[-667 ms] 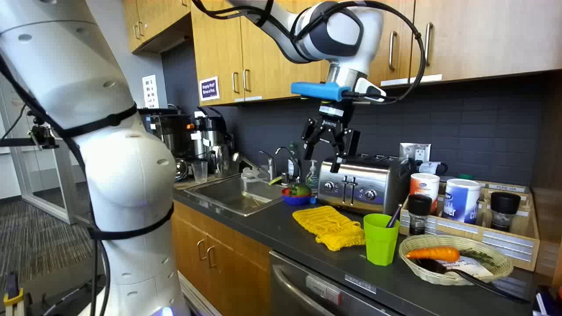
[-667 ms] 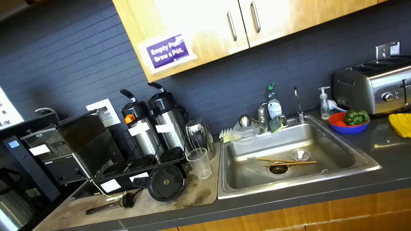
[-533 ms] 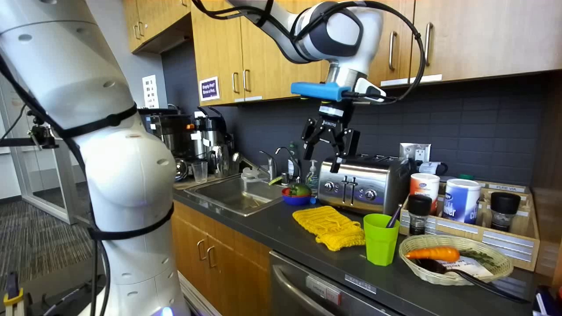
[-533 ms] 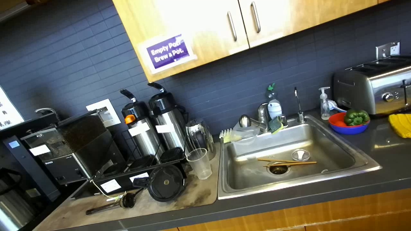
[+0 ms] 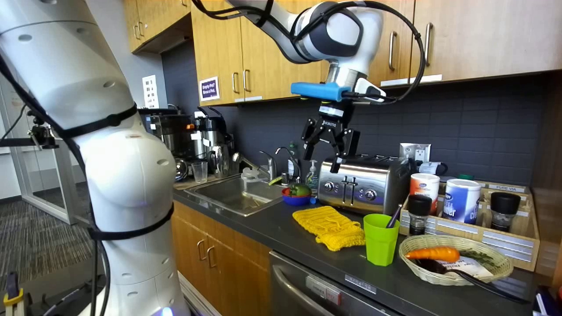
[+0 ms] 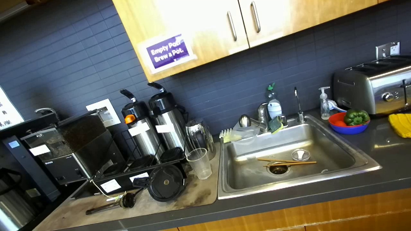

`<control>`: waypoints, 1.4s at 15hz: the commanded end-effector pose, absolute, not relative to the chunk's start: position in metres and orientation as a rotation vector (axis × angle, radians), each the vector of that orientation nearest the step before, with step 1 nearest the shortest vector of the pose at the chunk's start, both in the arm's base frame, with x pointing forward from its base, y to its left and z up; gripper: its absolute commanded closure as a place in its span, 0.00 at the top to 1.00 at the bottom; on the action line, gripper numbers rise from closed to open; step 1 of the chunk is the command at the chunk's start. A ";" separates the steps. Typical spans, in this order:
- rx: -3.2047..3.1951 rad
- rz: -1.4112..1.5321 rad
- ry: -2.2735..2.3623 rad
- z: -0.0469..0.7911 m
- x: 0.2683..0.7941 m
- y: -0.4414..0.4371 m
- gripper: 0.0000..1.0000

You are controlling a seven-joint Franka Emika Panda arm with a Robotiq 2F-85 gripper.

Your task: Fold the yellow cloth in half from right to left.

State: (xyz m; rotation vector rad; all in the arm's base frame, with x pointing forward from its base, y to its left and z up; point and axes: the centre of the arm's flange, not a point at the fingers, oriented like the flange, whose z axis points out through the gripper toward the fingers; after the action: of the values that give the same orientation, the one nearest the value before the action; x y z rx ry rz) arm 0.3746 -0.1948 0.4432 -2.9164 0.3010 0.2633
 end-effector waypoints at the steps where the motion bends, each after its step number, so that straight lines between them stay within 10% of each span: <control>1: -2.916 0.263 0.301 0.443 0.375 -0.195 1.00; 21: -2.821 -0.376 0.058 0.402 0.445 -0.168 1.00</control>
State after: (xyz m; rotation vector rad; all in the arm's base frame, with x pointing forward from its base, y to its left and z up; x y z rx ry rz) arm 0.4220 -0.1709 0.4048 -2.8127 0.0798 -0.2922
